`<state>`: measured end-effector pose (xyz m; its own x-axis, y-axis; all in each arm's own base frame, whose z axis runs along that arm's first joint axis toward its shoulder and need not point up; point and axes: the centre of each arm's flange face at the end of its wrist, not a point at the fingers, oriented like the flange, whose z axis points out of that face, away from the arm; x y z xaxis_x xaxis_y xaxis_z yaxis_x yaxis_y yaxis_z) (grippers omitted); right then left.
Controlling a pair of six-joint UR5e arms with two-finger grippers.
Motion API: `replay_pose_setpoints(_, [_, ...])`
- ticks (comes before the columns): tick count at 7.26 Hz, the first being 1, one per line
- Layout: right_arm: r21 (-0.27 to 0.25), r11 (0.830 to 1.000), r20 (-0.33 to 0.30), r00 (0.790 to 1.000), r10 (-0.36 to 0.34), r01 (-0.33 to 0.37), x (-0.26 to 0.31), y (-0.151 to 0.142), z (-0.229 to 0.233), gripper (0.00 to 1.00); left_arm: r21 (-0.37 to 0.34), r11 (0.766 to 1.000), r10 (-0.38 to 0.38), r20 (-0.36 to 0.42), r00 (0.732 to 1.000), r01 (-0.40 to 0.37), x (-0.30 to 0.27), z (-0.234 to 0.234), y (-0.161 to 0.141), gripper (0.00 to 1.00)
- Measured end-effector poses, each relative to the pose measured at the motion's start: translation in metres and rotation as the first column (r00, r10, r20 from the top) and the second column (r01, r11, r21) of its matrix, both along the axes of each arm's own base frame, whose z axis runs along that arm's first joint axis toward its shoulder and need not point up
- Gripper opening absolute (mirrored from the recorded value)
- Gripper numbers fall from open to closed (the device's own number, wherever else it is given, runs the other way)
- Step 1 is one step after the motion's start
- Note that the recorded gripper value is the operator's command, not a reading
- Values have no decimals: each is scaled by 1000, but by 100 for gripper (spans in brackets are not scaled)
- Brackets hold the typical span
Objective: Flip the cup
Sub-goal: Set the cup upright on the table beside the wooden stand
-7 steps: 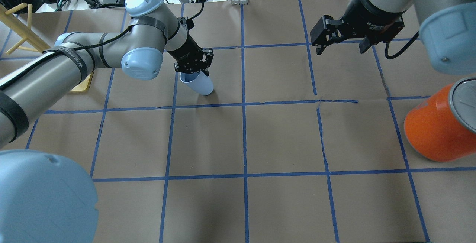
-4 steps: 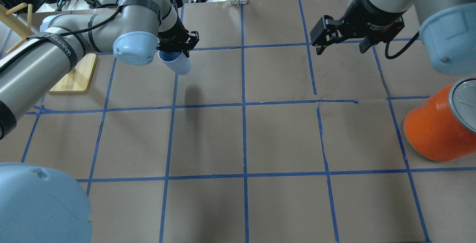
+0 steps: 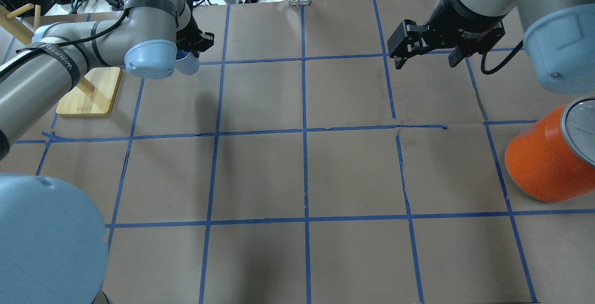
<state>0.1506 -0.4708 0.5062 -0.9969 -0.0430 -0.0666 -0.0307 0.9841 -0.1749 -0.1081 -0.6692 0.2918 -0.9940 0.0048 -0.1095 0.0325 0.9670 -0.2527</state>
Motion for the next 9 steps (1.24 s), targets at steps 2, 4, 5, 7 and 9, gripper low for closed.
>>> replay_pose_setpoints(2, [2, 1000, 0, 1000, 0, 0, 0, 0, -1, 100, 42, 999, 29, -2, 1000, -29, 30, -24, 2, 0])
replay_pose_setpoints(4, [4, 1000, 0, 1000, 1, -1, 0, 1, -2, 100, 65, 997, 41, -3, 999, -41, 40, -37, 1, 5])
replay_pose_setpoints(5, [4, 1000, 0, 1000, 1, -1, 0, 1, -2, 100, 67, 997, 42, -6, 999, -42, 41, -39, 0, 44])
replay_pose_setpoints(7, [5, 1000, 0, 1000, 0, 0, 0, 1, -3, 100, 74, 996, 51, -21, 999, -49, 40, -42, 1, 100])
replay_pose_setpoints(9, [5, 1000, -1, 1000, 0, 0, 0, 1, -3, 100, 82, 995, 54, -25, 998, -52, 39, -34, 4, 100])
